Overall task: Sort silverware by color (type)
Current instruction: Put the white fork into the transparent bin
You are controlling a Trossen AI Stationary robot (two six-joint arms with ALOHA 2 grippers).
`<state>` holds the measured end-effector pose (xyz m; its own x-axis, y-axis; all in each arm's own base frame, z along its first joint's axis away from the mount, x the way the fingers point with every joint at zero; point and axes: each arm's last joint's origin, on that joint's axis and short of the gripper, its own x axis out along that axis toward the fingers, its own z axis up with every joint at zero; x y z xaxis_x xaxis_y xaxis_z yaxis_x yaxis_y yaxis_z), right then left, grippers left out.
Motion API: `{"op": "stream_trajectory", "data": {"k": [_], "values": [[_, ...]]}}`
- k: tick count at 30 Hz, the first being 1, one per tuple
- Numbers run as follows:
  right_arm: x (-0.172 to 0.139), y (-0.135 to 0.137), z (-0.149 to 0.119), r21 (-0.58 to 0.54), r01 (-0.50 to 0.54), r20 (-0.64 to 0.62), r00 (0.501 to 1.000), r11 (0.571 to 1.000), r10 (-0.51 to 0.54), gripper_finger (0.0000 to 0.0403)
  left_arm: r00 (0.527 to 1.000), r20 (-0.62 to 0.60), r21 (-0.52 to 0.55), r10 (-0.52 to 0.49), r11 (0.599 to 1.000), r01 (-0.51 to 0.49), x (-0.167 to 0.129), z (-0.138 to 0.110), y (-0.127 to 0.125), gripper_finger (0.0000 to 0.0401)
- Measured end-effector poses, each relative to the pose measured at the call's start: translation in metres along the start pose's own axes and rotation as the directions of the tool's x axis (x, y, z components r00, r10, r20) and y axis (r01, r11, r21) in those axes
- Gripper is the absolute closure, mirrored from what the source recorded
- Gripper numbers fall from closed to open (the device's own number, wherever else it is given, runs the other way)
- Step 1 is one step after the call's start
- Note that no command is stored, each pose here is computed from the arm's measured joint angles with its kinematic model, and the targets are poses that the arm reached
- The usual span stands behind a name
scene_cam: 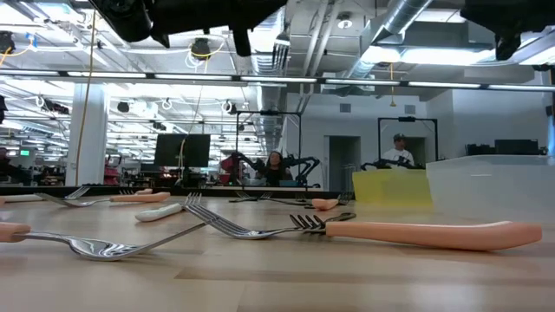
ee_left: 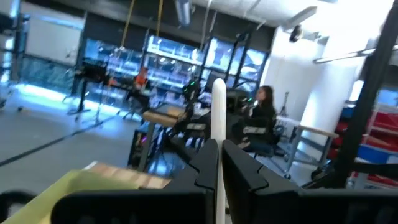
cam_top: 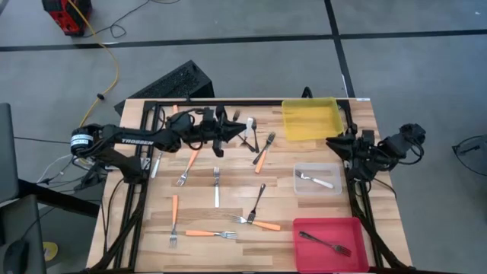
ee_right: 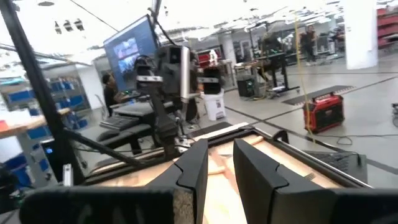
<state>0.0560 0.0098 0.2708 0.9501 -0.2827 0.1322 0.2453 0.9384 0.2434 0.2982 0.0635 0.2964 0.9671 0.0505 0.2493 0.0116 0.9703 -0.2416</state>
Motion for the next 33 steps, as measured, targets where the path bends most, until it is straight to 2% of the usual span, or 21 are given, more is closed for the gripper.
{"op": "stream_trajectory", "data": {"k": [4,7,11,18,21,26,33], "values": [[0.016,0.012,-0.003,-0.058,0.057,-0.014,0.998,0.997,-0.058,0.0300,0.999,0.021,0.009,-0.025,1.000,0.025,0.001,0.000,-0.008,0.0401],[0.034,0.023,-0.006,-0.118,0.111,-0.006,0.994,0.987,-0.113,0.0299,0.999,0.032,0.028,-0.004,1.000,0.003,0.002,-0.001,-0.011,0.0401],[0.063,0.035,-0.016,-0.180,0.132,-0.010,0.991,0.975,-0.136,0.0276,0.999,0.038,0.038,0.014,0.999,-0.015,0.002,-0.002,-0.015,0.0401],[0.110,0.040,-0.031,-0.125,0.069,0.042,0.997,0.990,-0.064,0.0175,0.999,0.048,0.036,0.001,0.999,-0.002,0.003,-0.001,-0.018,0.0401],[0.129,0.037,-0.037,-0.104,0.047,0.050,0.998,0.993,-0.042,0.0147,0.998,0.055,0.035,-0.010,0.999,0.009,0.003,-0.001,-0.021,0.0401],[0.169,0.037,-0.036,-0.114,-0.002,0.020,1.000,0.993,0.005,0.0143,0.998,0.061,0.047,-0.032,0.998,0.029,0.003,-0.002,-0.027,0.0401],[0.213,0.042,-0.019,-0.139,-0.137,0.014,0.990,0.981,0.140,0.0143,0.997,0.056,0.046,-0.059,0.997,0.057,0.004,-0.003,-0.034,0.0401]]}}
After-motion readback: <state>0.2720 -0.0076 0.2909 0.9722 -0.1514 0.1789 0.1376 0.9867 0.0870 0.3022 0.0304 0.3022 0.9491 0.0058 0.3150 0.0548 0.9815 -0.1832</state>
